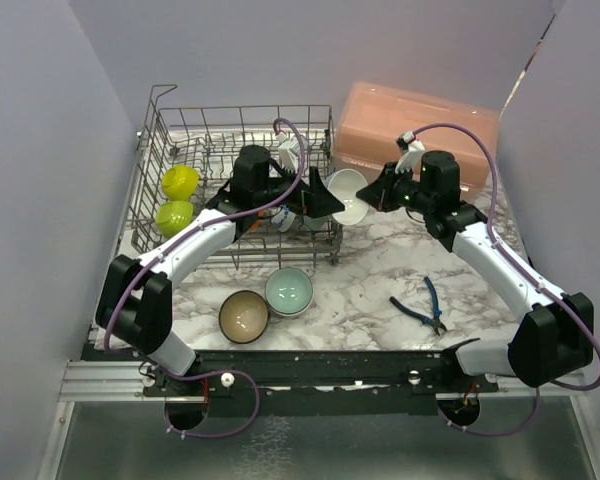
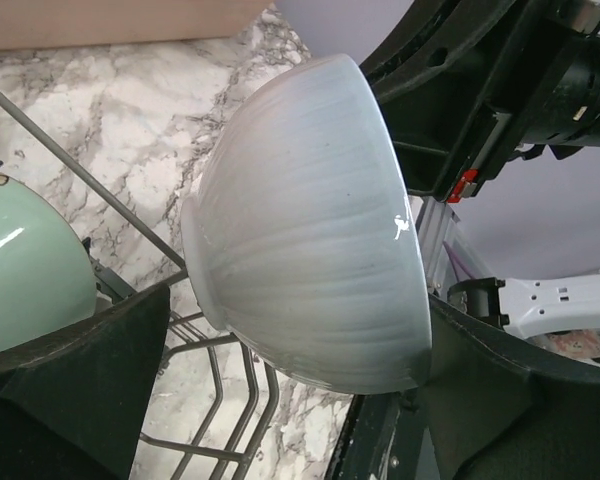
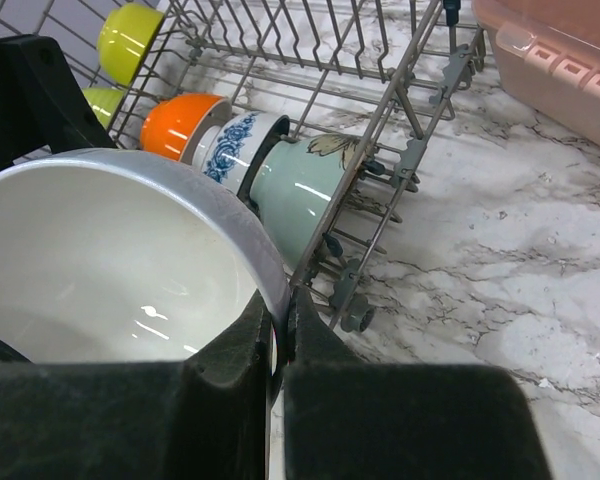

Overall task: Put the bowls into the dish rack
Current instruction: Turn the bowl upside down on the dish rack.

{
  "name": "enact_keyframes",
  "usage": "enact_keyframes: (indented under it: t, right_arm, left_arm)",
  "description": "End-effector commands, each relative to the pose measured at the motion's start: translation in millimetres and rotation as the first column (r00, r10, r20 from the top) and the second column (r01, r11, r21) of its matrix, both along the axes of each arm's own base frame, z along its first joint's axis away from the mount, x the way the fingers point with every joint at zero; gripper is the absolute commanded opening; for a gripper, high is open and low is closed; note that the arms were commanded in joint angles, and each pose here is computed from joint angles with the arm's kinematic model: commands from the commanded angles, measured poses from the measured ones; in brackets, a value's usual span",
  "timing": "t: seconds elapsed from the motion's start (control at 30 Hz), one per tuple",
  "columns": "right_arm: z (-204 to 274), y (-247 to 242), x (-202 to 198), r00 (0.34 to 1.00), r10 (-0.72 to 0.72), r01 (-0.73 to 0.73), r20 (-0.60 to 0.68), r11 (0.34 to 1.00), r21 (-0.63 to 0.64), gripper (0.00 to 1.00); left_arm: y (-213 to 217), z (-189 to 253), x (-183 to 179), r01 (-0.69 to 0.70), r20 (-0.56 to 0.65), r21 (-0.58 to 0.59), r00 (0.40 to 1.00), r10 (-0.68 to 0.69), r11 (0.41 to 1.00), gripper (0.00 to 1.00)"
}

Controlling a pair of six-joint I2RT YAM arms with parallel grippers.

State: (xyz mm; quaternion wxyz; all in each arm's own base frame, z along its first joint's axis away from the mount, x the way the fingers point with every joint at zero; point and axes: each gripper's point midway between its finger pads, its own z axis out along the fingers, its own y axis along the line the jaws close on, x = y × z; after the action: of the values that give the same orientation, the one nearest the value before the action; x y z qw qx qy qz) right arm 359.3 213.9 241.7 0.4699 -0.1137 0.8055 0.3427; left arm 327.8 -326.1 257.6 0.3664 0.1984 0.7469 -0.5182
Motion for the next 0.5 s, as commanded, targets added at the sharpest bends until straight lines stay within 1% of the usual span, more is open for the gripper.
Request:
enact_keyframes:
  t: [0.0, 0.13, 0.23, 0.33, 0.37, 0.47]
  right_arm:
    - [23.5, 3.0, -6.8, 0.998, 0.024, -0.026, 0.059, 0.999, 0.03, 0.0]
    - [23.3, 2.9, -5.4, 0.998, 0.025, -0.027, 0.059, 0.999, 0.025, 0.0]
    - [22.5, 4.0, -5.7, 0.998, 0.03, -0.032, 0.054, 0.999, 0.023, 0.0]
    - [22.7, 5.7, -6.7, 0.998, 0.044, -0.045, 0.054, 0.999, 0.028, 0.0]
    - [22.5, 6.3, -6.4, 0.997, 0.046, -0.048, 0.054, 0.998, 0.029, 0.0]
    - [21.7, 6.9, -6.4, 0.998, 0.048, -0.05, 0.05, 0.998, 0.031, 0.0]
  left_arm:
    - [-0.5, -11.3, 7.2, -0.003, -0.071, 0.002, 0.997, 0.003, 1.0, 0.99]
    - [-5.6, -14.8, 3.1, 0.04, -0.112, -0.013, 0.993, -0.042, 0.999, 0.98]
    - [-5.9, -15.2, 2.9, 0.044, -0.108, -0.012, 0.993, -0.045, 0.999, 0.9]
    - [-8.2, -13.1, 0.2, 0.065, -0.106, -0.021, 0.992, -0.067, 0.998, 0.78]
    - [-9.3, -13.0, -1.0, 0.073, -0.109, -0.025, 0.991, -0.075, 0.997, 0.75]
    - [-10.7, -12.7, -2.7, 0.086, -0.108, -0.029, 0.99, -0.089, 0.996, 0.52]
